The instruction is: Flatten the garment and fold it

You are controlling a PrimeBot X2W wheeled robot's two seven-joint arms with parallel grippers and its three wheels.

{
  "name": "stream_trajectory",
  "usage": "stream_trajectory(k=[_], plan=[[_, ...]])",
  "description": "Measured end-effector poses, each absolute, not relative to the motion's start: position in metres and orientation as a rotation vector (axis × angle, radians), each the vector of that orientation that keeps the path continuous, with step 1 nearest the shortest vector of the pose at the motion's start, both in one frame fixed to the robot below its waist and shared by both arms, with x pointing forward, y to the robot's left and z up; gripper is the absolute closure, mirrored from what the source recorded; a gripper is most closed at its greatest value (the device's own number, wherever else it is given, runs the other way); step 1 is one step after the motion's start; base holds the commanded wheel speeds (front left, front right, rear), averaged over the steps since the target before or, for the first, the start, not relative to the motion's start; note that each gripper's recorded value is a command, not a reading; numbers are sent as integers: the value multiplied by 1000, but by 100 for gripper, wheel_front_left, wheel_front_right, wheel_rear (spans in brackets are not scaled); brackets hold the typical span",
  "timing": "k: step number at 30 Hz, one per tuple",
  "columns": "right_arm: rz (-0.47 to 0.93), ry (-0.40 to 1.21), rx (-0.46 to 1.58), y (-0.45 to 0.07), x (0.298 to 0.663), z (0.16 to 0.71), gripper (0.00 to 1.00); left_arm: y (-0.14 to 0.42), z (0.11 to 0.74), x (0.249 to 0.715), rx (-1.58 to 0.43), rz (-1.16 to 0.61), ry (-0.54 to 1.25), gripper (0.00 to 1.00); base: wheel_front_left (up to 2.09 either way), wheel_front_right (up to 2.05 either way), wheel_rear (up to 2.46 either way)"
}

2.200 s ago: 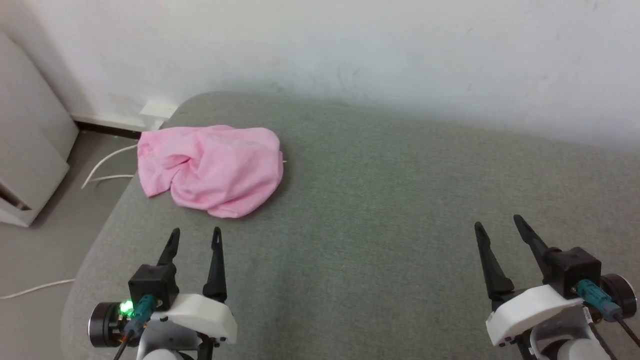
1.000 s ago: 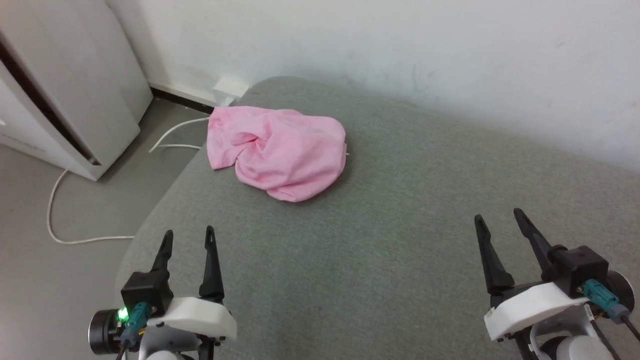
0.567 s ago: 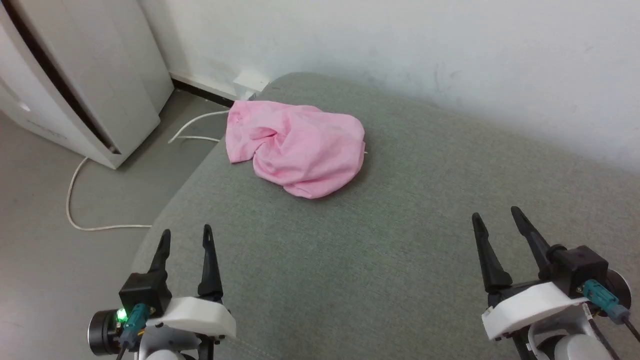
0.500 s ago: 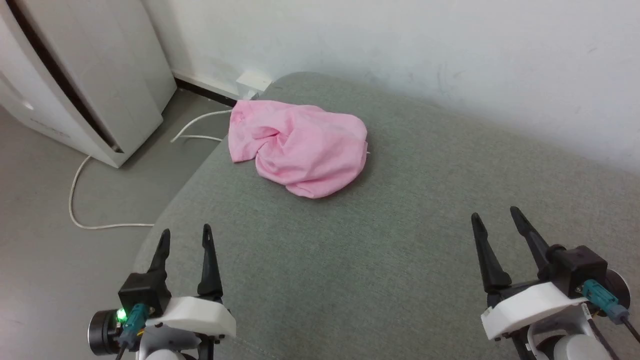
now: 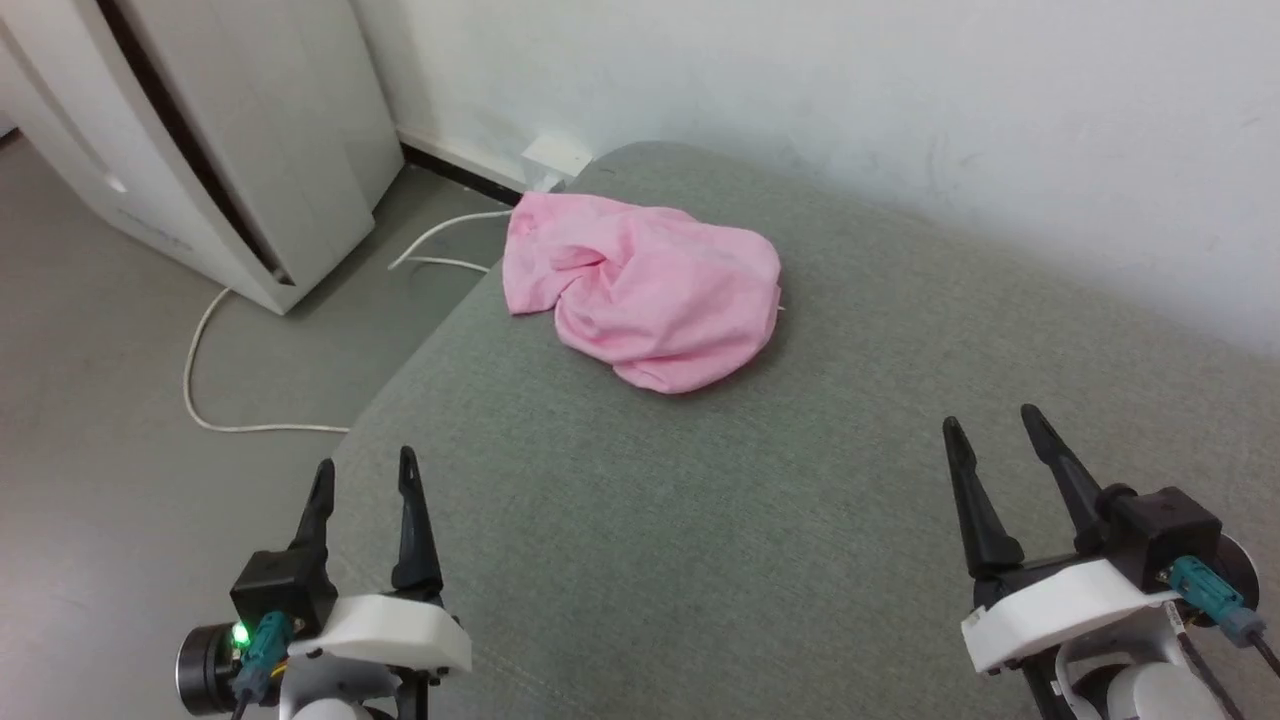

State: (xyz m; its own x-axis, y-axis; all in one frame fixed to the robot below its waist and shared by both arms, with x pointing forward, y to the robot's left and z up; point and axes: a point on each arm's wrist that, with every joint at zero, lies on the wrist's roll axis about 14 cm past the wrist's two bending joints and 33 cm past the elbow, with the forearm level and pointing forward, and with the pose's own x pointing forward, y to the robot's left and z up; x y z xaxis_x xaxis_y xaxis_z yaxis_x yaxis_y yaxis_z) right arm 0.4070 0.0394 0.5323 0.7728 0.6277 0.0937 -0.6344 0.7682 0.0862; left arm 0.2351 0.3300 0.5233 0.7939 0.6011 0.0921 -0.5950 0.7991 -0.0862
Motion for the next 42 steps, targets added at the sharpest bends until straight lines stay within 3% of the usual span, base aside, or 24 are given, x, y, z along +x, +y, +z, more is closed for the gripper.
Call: stream_trajectory(k=[16,24,31,37,42], plan=[[742,-62,157,64,413,532,0,341,517,227,-126,692,-116,0,0,0,0],[740,-130,182,72,442,548,0,345,576,332,-126,460,-113,0,0,0,0],[711,-125,215,63,474,532,0,351,589,422,-205,336,42,0,0,0,0],[631,-111,250,35,503,507,0,346,545,484,-306,285,301,0,0,0,0],[526,-80,258,-3,517,479,0,332,474,506,-372,291,588,0,0,0,0]])
